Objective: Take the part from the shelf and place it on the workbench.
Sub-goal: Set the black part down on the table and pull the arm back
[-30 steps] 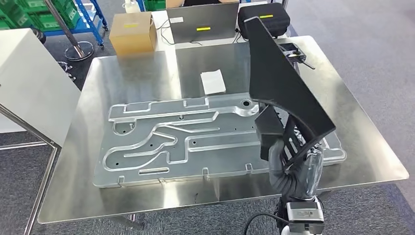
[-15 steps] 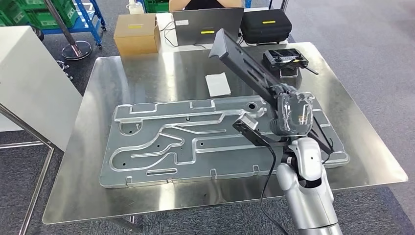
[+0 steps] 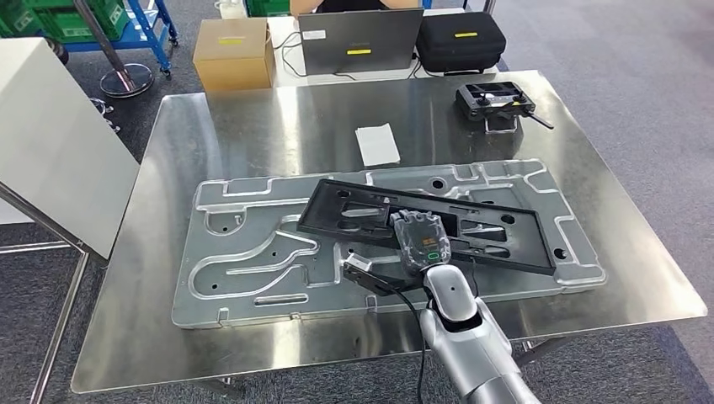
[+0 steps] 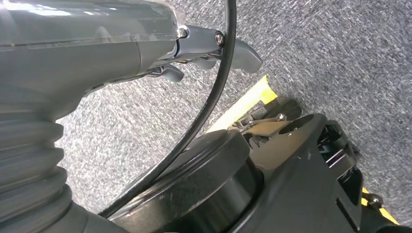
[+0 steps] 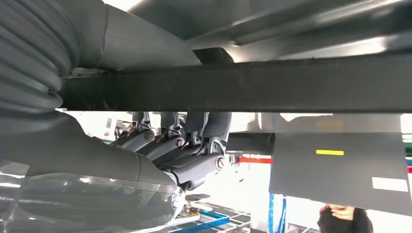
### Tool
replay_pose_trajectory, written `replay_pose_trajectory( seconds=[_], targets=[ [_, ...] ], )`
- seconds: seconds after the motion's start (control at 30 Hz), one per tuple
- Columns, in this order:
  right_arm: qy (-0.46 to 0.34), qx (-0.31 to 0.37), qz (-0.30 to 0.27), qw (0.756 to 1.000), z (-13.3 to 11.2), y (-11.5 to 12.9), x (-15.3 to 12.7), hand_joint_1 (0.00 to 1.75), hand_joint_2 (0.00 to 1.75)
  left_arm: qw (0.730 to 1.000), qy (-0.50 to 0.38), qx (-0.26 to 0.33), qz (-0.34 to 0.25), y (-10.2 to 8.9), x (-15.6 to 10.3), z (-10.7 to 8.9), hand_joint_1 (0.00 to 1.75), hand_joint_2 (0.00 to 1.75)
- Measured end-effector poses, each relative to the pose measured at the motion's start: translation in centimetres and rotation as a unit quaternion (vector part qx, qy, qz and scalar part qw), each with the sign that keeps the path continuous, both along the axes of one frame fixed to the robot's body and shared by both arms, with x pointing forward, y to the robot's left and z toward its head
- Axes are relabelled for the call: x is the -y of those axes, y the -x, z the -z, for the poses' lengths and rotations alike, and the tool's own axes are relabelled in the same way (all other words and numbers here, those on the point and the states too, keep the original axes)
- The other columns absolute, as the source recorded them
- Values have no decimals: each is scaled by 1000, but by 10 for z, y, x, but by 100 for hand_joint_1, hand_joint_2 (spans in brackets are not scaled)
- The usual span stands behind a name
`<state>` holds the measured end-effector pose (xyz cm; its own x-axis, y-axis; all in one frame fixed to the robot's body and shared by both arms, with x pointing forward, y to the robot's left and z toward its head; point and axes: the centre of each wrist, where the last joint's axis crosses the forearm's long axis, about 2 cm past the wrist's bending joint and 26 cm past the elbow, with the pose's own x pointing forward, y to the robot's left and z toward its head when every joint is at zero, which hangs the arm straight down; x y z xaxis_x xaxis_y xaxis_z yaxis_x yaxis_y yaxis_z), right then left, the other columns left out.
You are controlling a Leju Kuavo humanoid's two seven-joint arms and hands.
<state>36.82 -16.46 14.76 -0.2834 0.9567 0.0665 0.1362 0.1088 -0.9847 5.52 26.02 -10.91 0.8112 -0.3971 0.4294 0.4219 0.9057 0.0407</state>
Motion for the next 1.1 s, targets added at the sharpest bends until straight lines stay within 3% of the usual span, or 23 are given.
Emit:
replay_pose_trajectory(
  seconds=[0.33,0.57,0.7,0.9,1.1],
  targets=[
    [24,-35,-37,998,1,-8,-39,175,175,1000,22,17,4,-5,1,-1,0,175],
    [28,-42,-48,998,1,-8,-49,175,175,999,35,27,2,-6,2,-1,0,175],
    [30,-44,-56,997,4,-6,-54,0,0,999,42,32,6,-7,3,-1,0,175],
    [-29,-50,-68,996,5,0,-56,0,0,998,40,35,17,-6,6,-1,0,175],
    [-129,-36,-68,989,-19,0,-47,0,0,998,38,39,16,-3,6,-1,0,175]
  ],
)
